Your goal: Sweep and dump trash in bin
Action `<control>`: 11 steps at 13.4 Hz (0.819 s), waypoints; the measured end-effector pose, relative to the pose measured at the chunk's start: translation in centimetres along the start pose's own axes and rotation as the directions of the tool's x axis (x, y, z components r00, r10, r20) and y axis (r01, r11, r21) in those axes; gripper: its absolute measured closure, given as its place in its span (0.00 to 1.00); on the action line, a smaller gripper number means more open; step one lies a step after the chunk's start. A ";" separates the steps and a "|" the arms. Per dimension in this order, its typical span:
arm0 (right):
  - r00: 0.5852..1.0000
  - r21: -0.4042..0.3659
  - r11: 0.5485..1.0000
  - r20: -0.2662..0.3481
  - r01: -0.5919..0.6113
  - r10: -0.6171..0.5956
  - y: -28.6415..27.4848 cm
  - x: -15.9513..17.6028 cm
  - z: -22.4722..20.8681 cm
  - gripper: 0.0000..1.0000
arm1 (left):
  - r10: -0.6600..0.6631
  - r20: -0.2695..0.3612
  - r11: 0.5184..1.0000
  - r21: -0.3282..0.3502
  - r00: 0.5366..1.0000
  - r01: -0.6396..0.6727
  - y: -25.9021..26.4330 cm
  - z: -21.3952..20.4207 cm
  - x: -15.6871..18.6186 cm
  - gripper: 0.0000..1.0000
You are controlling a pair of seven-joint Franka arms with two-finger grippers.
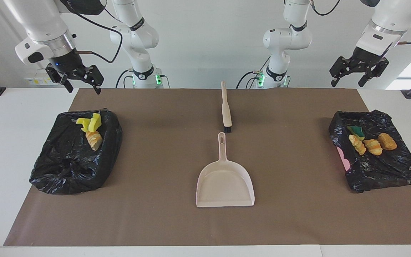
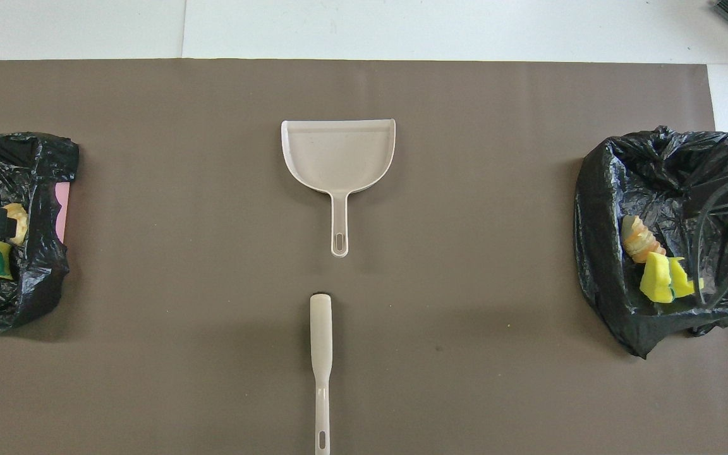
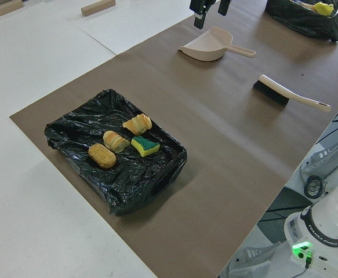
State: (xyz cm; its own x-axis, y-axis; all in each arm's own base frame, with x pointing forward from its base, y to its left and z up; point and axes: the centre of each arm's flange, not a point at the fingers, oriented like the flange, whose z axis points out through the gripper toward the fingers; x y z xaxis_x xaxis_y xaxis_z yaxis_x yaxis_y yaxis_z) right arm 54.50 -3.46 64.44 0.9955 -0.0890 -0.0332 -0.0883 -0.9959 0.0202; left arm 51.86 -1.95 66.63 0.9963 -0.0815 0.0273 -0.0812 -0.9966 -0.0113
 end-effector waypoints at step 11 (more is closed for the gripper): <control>0.999 -0.002 1.000 0.054 -0.002 0.003 0.1 -1.0 -0.2 0.00 | -0.012 0.000 1.000 0.001 1.000 0.012 -0.5 0.0 0.0 0.00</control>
State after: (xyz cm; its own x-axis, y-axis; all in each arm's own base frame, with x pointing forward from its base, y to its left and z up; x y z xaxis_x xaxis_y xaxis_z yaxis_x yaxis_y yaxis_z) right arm 53.50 -3.51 64.64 0.9919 -0.0923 -0.0874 -0.0907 -0.9956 0.0222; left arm 51.87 -1.40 66.63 0.9972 -0.0700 0.0272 -0.0697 -0.9975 -0.0118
